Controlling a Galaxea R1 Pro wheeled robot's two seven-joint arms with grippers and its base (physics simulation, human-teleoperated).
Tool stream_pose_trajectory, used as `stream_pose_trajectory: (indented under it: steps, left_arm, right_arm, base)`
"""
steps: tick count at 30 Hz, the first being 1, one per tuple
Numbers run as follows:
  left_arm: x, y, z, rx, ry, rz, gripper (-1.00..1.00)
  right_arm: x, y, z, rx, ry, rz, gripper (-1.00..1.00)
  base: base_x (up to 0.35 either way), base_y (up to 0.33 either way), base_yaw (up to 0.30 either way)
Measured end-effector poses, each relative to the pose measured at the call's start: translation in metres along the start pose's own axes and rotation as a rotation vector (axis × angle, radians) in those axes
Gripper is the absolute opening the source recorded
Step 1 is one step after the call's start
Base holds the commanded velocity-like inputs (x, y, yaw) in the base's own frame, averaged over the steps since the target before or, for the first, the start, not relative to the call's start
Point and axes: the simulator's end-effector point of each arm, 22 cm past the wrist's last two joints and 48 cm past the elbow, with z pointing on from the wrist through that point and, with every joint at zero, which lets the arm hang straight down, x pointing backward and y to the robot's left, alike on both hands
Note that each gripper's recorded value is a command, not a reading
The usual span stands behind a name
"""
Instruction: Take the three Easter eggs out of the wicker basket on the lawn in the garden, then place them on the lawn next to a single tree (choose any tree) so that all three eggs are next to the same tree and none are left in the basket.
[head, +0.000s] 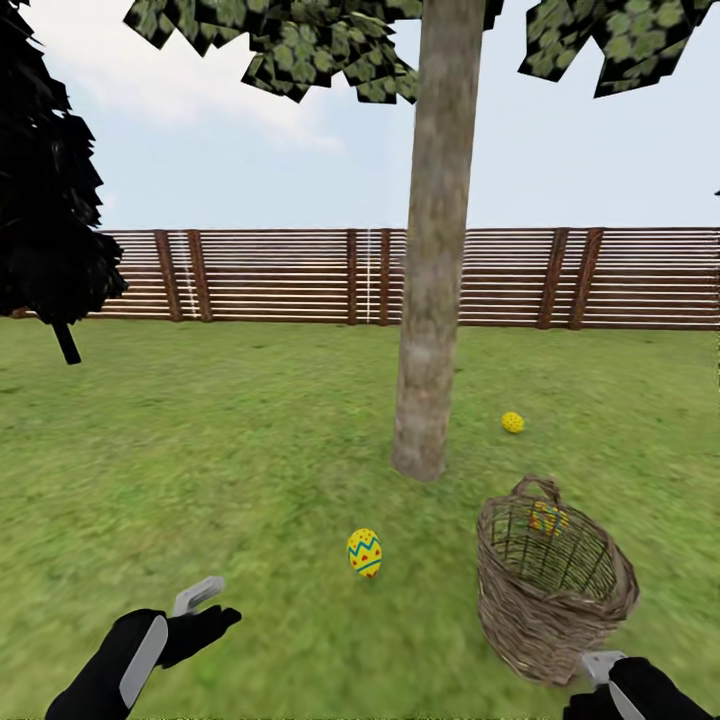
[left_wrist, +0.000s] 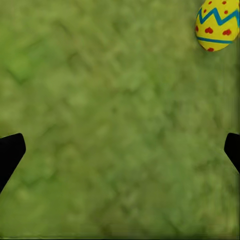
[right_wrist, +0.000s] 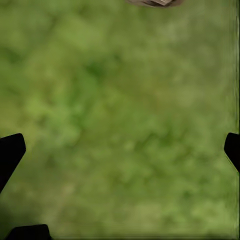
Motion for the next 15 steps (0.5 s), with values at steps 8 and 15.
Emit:
stream_pose_trajectory:
  steps: [8,15]
  left_arm:
    - [-0.008,-0.014,-0.010,0.005,0.006,0.000,1.00]
    - [-0.016,-0.022,-0.020,0.006,0.007,0.000,1.00]
  right_arm:
    - [-0.009,-0.002,-0.016,0.002,0.002,-0.006,1.00]
    - [-0.017,0.004,-0.028,-0.007,0.002,-0.008,1.00]
  base:
    - [-0.125,-0.297,0.122]
    - [-0.124,-0.310,0.283]
